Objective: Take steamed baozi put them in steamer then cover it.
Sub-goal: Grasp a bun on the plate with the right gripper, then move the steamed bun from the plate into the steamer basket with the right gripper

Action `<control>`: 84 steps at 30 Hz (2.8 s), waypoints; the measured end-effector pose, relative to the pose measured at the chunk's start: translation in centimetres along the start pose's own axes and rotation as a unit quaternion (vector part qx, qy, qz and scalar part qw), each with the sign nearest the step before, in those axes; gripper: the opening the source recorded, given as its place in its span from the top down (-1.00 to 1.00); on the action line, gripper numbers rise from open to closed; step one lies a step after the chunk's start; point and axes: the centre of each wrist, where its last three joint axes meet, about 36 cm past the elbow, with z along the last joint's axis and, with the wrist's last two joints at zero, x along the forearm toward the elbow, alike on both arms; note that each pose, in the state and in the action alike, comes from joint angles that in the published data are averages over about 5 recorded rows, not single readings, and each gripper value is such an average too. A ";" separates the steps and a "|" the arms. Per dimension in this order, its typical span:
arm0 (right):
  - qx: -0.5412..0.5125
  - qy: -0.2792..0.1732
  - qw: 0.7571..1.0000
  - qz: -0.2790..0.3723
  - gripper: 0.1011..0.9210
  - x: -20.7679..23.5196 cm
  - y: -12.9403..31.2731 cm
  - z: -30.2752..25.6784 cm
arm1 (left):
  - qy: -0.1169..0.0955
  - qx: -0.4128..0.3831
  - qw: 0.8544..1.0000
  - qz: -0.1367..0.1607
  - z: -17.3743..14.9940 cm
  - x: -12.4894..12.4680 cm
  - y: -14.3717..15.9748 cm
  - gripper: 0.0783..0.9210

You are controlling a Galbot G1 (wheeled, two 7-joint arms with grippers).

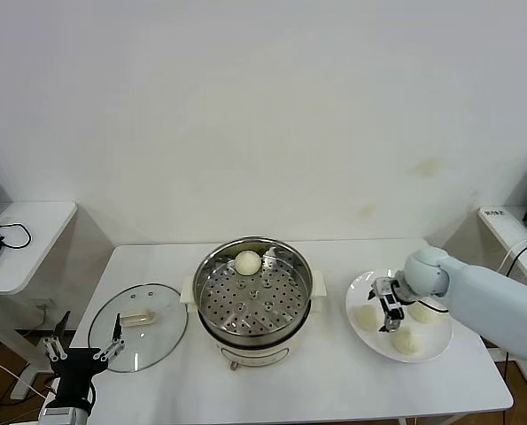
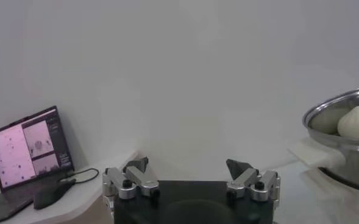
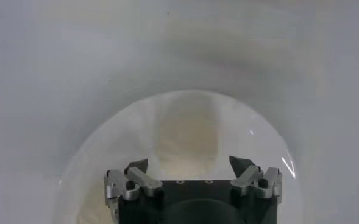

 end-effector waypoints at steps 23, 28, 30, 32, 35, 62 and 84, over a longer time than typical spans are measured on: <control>-0.012 0.007 1.000 0.016 -0.20 5.8 -2.7 0.6 | -0.002 0.001 1.000 -0.001 0.1 -0.3 0.0 -0.77; -0.009 0.001 0.999 0.041 -0.21 10.1 -4.1 0.0 | -0.008 0.003 1.000 0.002 -0.2 -0.4 -0.3 -0.77; -0.003 -0.004 0.999 0.054 -0.21 12.1 -4.9 -0.9 | -0.009 0.003 1.000 0.004 -0.3 -0.4 -0.4 -0.77; 0.004 -0.010 0.998 0.067 -0.21 14.3 -5.6 -1.9 | -0.011 0.003 1.000 0.005 -0.4 -0.4 -0.4 -0.77; 0.017 -0.023 0.996 0.085 -0.23 17.4 -6.6 -4.1 | -0.013 0.003 1.000 0.007 -0.5 -0.5 -0.4 -0.77; 0.057 -0.118 0.990 0.060 -0.24 15.5 -9.9 -29.1 | -0.020 -0.005 1.000 -0.007 -1.1 -0.5 0.7 -0.77; 0.050 -0.102 0.993 0.018 -0.24 9.3 -8.7 -35.9 | -0.025 -0.003 1.000 -0.013 -1.4 -0.5 0.8 -0.77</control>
